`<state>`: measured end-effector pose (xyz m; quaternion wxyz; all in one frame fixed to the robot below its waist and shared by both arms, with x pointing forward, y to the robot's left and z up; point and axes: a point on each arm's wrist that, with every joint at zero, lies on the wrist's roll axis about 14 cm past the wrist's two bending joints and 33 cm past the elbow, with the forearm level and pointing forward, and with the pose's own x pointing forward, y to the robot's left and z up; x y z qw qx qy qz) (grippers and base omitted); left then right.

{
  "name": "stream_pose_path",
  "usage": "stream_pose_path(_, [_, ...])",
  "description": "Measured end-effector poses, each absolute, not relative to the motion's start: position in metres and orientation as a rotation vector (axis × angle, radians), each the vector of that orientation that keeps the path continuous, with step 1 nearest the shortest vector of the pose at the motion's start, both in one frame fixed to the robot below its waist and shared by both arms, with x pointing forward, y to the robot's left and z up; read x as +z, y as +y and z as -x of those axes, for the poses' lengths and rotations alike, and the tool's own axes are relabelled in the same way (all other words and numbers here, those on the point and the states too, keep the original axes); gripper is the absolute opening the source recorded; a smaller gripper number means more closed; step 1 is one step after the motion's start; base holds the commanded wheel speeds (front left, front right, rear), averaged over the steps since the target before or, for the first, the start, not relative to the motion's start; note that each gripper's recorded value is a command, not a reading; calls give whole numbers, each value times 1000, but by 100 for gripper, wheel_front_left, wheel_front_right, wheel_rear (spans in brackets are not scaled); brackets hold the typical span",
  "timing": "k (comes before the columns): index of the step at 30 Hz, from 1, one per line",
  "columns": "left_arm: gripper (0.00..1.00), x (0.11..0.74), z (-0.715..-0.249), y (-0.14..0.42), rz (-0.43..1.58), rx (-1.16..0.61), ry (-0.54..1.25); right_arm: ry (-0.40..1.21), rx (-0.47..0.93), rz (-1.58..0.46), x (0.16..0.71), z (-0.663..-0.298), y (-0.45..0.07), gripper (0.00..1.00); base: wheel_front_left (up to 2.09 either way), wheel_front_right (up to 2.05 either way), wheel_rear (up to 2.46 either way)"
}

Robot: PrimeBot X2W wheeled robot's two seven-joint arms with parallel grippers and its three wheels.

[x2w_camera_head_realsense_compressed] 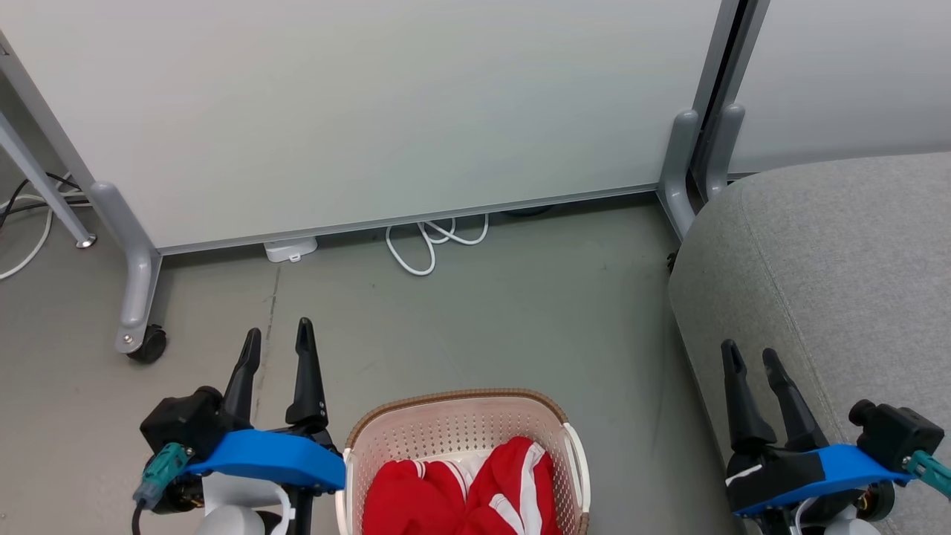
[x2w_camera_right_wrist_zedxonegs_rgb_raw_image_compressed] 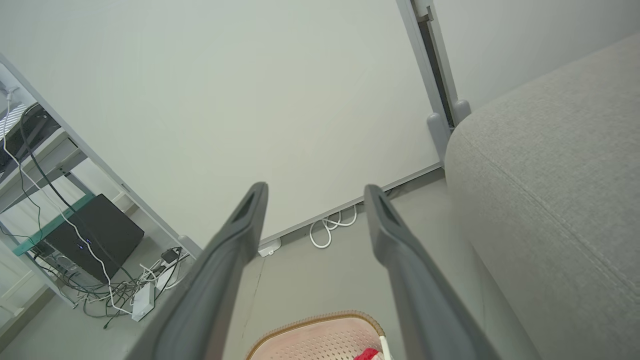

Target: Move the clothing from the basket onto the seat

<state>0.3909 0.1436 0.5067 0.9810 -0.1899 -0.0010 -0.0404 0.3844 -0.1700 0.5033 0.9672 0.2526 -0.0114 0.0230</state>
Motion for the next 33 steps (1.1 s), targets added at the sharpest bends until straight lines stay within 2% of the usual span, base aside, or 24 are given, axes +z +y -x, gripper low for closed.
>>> stream_pose_path(33, [100,509,-391,120,93,-183,-57,-44,107,-245,501,-385,-157,100,0,0,0])
